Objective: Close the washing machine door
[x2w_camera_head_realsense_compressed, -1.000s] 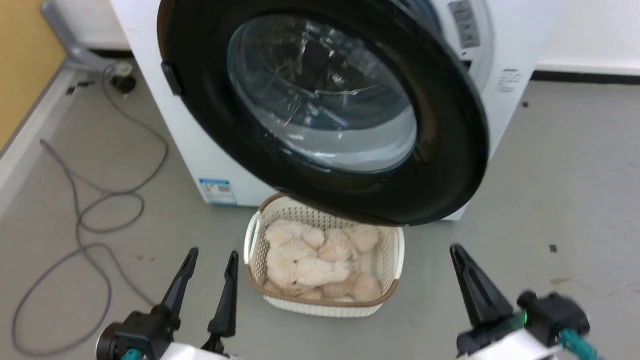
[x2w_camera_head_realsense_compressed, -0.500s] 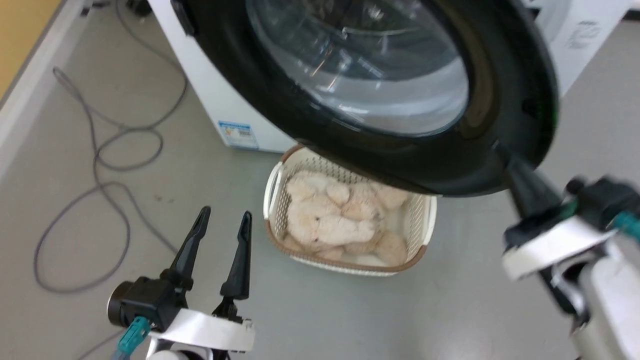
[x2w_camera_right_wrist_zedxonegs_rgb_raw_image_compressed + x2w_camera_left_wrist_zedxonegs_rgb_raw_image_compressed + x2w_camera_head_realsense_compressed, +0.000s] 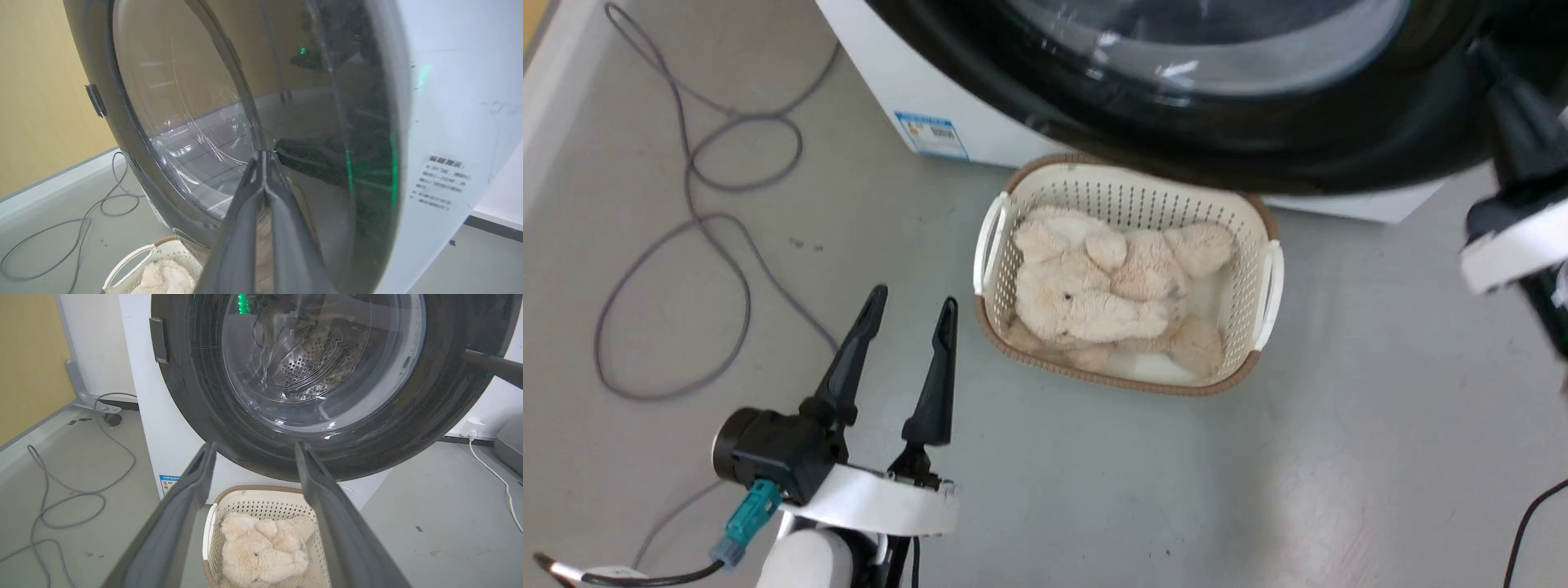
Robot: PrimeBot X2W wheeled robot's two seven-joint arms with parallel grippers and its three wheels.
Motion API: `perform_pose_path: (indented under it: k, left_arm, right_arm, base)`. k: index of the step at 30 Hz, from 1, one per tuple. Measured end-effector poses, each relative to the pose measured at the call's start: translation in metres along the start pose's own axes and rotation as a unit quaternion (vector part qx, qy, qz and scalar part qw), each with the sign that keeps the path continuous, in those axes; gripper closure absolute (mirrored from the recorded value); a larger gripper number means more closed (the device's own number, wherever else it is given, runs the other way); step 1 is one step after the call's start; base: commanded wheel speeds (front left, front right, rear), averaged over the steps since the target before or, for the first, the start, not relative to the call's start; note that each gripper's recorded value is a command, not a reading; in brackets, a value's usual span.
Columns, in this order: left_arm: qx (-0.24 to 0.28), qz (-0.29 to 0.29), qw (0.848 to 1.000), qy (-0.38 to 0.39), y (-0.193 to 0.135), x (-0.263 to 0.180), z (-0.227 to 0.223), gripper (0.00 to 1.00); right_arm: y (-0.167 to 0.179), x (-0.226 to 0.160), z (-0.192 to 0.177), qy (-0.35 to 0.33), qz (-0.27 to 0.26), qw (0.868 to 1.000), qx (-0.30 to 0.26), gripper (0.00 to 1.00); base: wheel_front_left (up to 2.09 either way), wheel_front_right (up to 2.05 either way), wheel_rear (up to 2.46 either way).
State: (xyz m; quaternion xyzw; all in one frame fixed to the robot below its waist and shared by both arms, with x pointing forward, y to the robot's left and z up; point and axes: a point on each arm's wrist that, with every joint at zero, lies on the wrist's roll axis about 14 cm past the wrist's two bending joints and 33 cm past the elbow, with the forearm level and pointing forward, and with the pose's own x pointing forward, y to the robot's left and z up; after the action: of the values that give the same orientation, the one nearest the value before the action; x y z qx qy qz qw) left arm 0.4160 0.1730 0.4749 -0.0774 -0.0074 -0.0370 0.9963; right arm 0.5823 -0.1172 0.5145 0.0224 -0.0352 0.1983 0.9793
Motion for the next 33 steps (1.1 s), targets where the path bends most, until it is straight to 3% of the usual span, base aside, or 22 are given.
perform_pose_path:
  k: [14, 20, 27, 33]
  left_arm:
    - [0.004, -0.006, 1.000, 0.018, 0.003, 0.018, -0.019, 0.00]
    - [0.016, 0.002, 1.000, 0.022, 0.010, 0.020, -0.022, 0.00]
    - [0.016, 0.003, 1.000, 0.008, 0.009, 0.022, -0.012, 0.00]
    - [0.014, 0.006, 1.000, -0.020, 0.008, 0.014, 0.011, 0.00]
  right_arm:
    - [-0.043, 0.046, -0.004, 0.000, -0.043, 0.999, 0.011, 1.00]
    - [-0.040, 0.054, -0.014, 0.007, -0.046, 0.998, 0.032, 1.00]
    - [-0.040, 0.050, -0.006, -0.002, -0.051, 0.998, 0.032, 1.00]
    - [-0.033, 0.021, 0.020, -0.026, -0.052, 0.998, 0.010, 1.00]
  base:
    - [0.00, 0.00, 0.00]
    - [0.00, 0.00, 0.00]
    - [0.00, 0.00, 0.00]
    - [0.00, 0.00, 0.00]
